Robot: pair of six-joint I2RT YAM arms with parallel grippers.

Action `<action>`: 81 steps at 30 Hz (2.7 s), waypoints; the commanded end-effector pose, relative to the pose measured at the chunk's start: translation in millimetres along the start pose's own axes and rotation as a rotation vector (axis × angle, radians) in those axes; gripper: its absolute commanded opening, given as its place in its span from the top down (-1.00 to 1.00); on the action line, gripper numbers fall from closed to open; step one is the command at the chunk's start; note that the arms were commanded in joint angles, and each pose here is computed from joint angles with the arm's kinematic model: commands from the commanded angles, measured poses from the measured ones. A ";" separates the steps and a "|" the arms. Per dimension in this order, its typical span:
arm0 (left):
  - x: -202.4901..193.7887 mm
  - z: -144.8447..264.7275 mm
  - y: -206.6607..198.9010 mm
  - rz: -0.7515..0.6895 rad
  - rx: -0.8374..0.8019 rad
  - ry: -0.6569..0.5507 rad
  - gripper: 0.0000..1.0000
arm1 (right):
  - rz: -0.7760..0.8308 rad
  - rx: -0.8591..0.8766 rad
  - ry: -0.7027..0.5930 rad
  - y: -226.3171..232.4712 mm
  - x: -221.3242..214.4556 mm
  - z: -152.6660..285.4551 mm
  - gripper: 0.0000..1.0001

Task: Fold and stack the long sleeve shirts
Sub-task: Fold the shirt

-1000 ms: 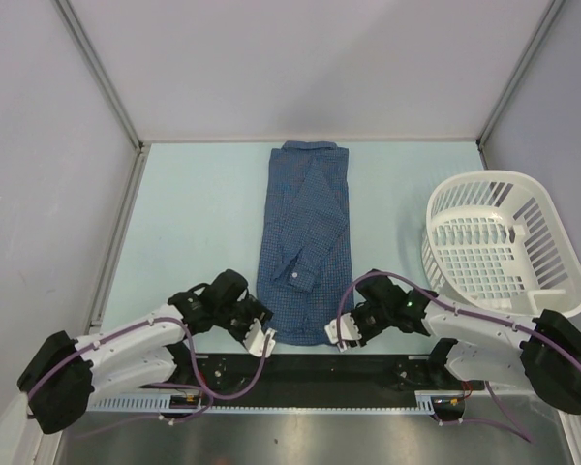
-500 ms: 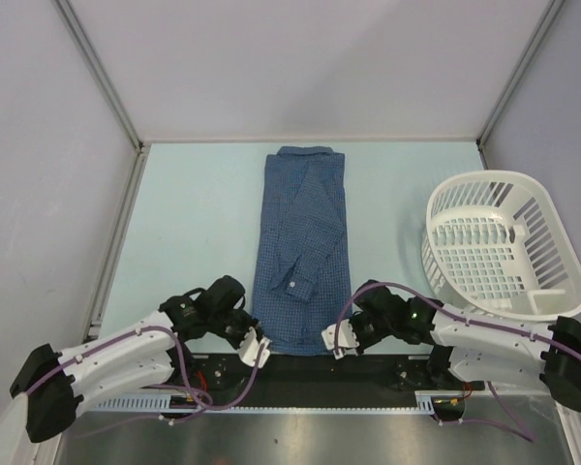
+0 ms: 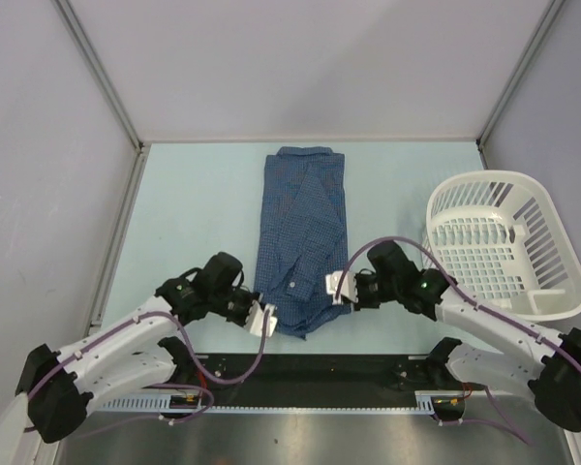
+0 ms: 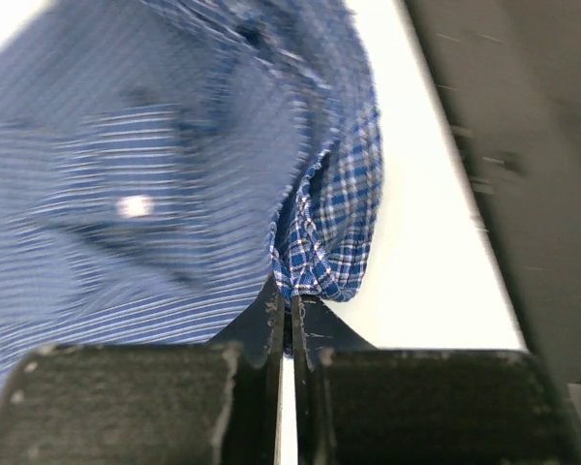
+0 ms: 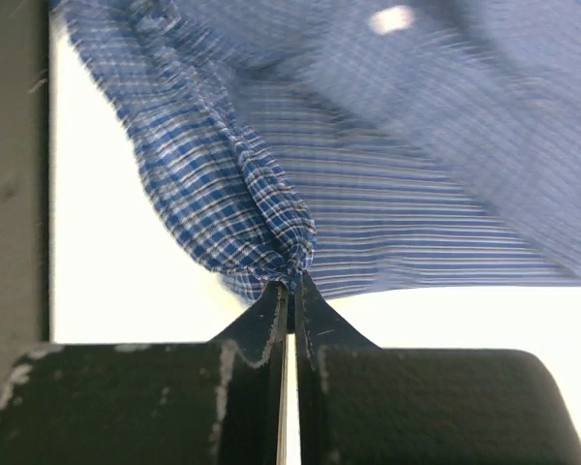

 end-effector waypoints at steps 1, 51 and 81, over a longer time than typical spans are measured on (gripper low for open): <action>22.1 19.9 60.1 0.018 0.118 -0.096 1.00 | 0.013 -0.064 -0.126 -47.5 34.5 19.2 1.00; -130.7 37.7 167.5 1.374 0.315 -0.167 -0.47 | -1.312 -0.075 -0.154 -207.7 -42.6 -9.0 -0.22; -141.4 -6.6 130.3 1.603 0.153 -0.234 0.11 | -1.577 0.085 -0.124 -160.1 -70.2 -46.8 0.59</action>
Point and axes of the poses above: each gripper's point midway between its finger pads, its own z axis back along the fingers, its own y axis along the line the jaws close on, x = y × z, the point moved 5 cm from there along z, back along the fingers, and after that the axes turned 6 degrees about -z, right-handed, at the moved point
